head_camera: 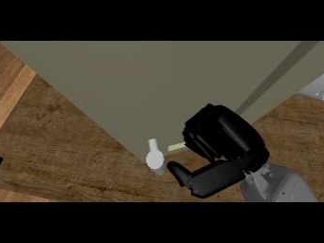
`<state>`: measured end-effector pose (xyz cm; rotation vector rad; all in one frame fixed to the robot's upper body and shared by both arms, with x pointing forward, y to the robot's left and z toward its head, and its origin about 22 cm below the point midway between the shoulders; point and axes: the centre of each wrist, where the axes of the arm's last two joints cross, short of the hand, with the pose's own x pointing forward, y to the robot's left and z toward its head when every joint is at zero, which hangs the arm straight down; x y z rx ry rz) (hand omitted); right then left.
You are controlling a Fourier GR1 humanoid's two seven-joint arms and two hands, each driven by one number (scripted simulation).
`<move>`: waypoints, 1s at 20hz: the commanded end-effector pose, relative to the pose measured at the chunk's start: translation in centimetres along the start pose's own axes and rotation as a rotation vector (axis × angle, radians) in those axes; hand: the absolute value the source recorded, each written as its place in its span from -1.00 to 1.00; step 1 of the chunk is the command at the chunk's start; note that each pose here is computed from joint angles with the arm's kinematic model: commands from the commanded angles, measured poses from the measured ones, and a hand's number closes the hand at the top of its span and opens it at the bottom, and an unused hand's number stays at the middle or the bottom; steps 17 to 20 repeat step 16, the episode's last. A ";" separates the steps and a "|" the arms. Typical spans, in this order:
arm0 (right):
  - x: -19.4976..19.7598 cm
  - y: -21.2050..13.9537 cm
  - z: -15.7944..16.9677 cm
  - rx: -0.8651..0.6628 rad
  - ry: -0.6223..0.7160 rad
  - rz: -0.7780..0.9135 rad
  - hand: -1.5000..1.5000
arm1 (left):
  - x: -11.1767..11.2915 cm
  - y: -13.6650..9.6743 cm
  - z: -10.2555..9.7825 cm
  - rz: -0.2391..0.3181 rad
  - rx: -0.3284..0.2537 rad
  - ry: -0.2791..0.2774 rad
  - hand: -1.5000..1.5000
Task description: Pick up the bottled water, place it into the cabinet and close the cabinet
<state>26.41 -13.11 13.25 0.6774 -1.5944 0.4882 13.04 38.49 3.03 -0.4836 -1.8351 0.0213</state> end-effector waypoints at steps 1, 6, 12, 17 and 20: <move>0.8 -1.6 -5.5 -0.141 0.026 0.008 1.00 | 0.2 0.9 0.6 0.030 0.004 -0.017 -1.00; 1.3 -4.4 -10.4 -0.206 0.052 0.053 1.00 | 1.2 1.4 0.8 0.023 0.023 -0.029 -1.00; -0.4 -5.1 -12.6 -0.214 0.058 0.082 1.00 | -0.1 0.4 0.9 0.050 0.001 -0.023 -1.00; -0.3 -6.2 -12.8 -0.212 0.056 0.086 1.00 | 0.8 0.8 0.9 0.027 0.005 -0.027 -1.00; -0.3 -6.2 -12.8 -0.212 0.056 0.086 1.00 | 0.8 0.8 0.9 0.027 0.005 -0.027 -1.00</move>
